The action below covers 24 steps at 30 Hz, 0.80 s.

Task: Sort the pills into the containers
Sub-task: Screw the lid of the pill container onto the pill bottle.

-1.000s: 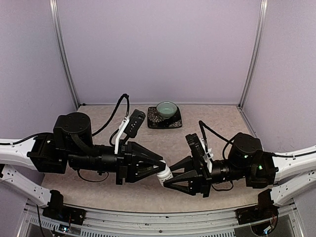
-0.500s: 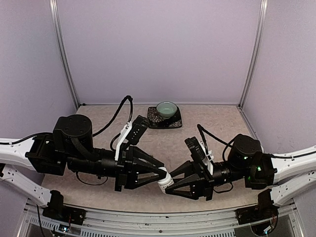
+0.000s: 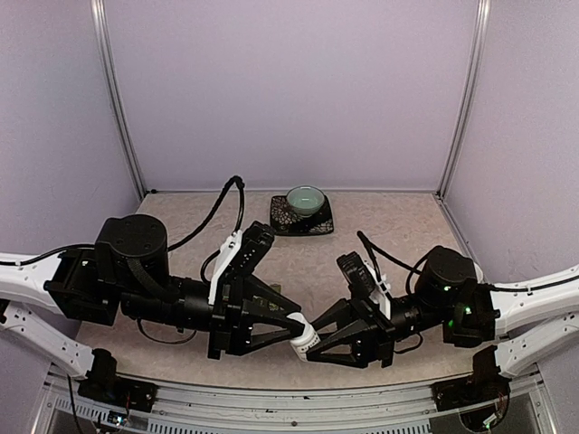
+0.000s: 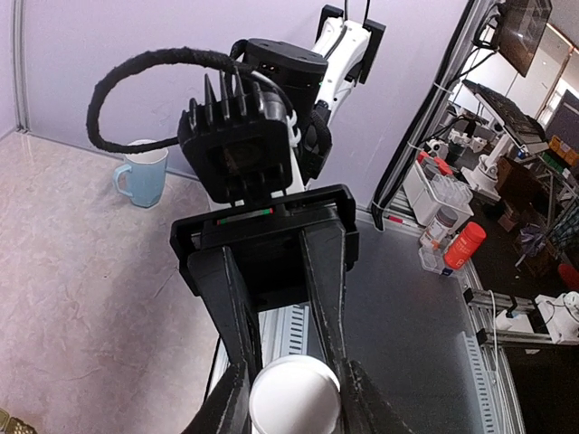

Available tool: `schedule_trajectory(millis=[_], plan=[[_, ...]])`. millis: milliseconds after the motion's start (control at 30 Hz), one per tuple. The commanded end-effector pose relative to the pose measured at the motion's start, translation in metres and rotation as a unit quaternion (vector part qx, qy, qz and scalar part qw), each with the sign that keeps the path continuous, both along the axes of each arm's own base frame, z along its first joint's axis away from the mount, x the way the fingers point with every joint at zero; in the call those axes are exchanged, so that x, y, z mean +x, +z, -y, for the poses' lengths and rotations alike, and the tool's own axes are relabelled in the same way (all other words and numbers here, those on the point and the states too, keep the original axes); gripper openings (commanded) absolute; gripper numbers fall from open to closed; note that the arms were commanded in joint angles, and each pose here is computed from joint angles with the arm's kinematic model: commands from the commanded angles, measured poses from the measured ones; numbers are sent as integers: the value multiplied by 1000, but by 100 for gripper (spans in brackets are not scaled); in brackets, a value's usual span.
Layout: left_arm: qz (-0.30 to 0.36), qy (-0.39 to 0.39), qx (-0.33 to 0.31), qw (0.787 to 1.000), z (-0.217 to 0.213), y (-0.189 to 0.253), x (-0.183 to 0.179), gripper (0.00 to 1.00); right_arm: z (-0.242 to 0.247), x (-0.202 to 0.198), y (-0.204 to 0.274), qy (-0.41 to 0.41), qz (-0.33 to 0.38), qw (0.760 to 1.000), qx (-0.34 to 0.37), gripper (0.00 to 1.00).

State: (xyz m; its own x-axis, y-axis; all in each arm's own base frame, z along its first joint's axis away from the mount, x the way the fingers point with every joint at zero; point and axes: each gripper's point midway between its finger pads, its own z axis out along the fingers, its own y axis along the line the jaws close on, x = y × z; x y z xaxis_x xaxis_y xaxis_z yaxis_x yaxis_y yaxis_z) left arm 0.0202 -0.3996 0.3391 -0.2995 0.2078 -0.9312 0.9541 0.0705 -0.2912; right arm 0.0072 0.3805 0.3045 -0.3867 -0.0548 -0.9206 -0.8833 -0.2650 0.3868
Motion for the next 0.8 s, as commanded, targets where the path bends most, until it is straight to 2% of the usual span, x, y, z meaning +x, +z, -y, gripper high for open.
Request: schedule_trajectory(millis=[0, 233, 367, 400, 600, 767], plan=[[7, -53, 29, 998, -7, -22, -22, 34, 4, 6, 32, 0, -5, 998, 68, 27], [11, -61, 22, 998, -14, -22, -25, 39, 5, -1, 30, 28, -3, 997, 72, 27], [15, -46, 15, 999, -18, -17, -20, 46, 3, -3, 27, 35, -3, 997, 68, 27], [16, -36, 14, 999, -20, -16, -17, 50, 2, -2, 26, 32, -2, 997, 66, 27], [0, 72, 2, 997, -32, -9, 18, 97, -2, 21, 14, -43, 16, 998, 40, 27], [-22, 145, -14, 989, -31, 1, 41, 99, -7, 35, 4, -83, 41, 996, 21, 26]])
